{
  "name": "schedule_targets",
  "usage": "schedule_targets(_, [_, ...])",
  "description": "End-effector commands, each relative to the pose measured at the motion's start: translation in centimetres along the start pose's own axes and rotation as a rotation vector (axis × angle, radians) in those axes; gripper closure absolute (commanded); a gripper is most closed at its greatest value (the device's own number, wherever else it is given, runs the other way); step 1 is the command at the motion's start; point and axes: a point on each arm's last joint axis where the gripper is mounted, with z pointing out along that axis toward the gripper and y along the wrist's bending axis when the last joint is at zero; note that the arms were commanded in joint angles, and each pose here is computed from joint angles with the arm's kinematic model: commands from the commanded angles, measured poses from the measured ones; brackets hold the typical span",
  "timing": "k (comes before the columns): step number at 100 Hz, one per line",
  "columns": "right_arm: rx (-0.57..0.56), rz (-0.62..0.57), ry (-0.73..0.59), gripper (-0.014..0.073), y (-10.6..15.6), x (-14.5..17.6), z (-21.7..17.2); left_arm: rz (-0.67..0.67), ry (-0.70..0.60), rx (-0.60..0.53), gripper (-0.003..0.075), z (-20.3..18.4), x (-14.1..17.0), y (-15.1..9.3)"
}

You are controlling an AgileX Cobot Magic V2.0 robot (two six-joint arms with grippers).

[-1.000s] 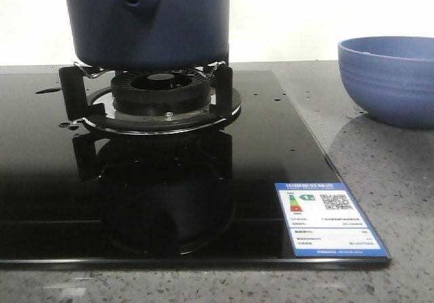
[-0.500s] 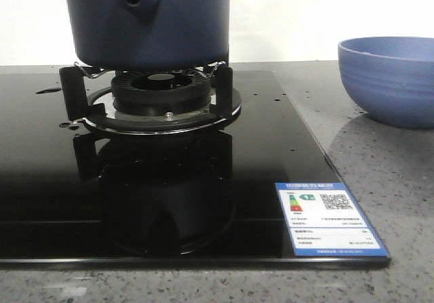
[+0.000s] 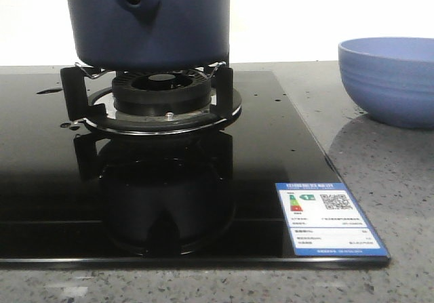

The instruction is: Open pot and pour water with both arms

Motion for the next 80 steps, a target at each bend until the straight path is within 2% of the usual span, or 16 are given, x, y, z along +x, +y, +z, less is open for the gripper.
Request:
schedule_targets(1, [0.079, 0.022, -0.083, 0.0638, 0.2, 1.7, -1.6, -0.049, -0.090, -0.042, 0.0741, -1.7, 1.1, 0.7])
schedule_targets(18, [0.080, 0.044, -0.081, 0.0638, 1.0, 5.8, -2.6, -0.084, -0.114, -0.043, 0.0741, -3.7, 3.4, 1.1])
schedule_targets(25, [0.093, 0.088, -0.121, 0.0638, 1.0, 6.1, -2.9, -0.085, -0.125, -0.042, 0.0741, -4.1, 3.7, 1.2])
schedule_targets(80, [0.114, 0.092, -0.129, 0.0638, 0.9, 6.4, -3.0, -0.086, -0.125, -0.037, 0.0741, -4.2, 3.7, 1.1])
